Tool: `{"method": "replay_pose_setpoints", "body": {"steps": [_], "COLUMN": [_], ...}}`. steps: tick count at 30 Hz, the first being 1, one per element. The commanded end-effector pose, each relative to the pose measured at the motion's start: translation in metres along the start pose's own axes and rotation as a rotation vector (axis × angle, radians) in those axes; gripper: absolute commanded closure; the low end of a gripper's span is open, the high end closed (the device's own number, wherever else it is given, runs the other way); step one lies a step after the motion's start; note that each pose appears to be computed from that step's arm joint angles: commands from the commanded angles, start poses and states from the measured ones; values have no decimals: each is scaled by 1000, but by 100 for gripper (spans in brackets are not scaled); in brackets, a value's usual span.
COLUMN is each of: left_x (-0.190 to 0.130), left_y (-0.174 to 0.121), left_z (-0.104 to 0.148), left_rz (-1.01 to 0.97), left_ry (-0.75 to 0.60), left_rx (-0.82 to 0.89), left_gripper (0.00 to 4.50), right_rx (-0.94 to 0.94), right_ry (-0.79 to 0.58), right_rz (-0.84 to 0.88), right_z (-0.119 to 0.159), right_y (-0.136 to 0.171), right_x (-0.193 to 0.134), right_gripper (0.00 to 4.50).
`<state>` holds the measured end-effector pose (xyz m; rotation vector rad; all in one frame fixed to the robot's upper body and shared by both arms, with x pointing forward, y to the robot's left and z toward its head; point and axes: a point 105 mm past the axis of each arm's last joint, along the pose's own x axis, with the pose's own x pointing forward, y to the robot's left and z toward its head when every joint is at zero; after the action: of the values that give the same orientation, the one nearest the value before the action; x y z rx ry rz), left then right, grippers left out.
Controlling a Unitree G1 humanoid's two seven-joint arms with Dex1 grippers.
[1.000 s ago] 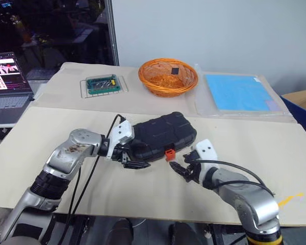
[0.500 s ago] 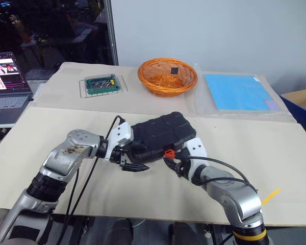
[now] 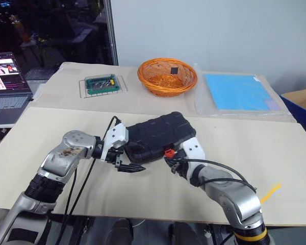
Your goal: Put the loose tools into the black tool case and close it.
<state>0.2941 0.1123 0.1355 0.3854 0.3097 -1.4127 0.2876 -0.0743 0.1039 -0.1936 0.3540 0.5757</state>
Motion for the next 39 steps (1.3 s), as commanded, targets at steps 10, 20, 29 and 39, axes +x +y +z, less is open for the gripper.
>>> {"method": "replay_pose_setpoints", "body": {"steps": [10, 20, 29, 39], "left_x": [20, 17, 16, 17], "left_y": [-3, -4, -3, -5], "left_z": [-23, -18, -17, -21], "left_rz": [-5, 9, 16, 19], "left_ry": [98, 88, 91, 95], "left_rx": [-79, -93, -90, -95], "left_gripper": [0, 0, 0, 0], "right_rx": [-5, 35, 89, 115], "right_ry": [-66, -36, -39, -123], "right_rz": [15, 16, 14, 20], "right_z": [28, 21, 20, 37], "right_y": [-2, -14, -15, -17], "right_x": [9, -28, -8, 12], "right_gripper": [179, 78, 360, 444]}}
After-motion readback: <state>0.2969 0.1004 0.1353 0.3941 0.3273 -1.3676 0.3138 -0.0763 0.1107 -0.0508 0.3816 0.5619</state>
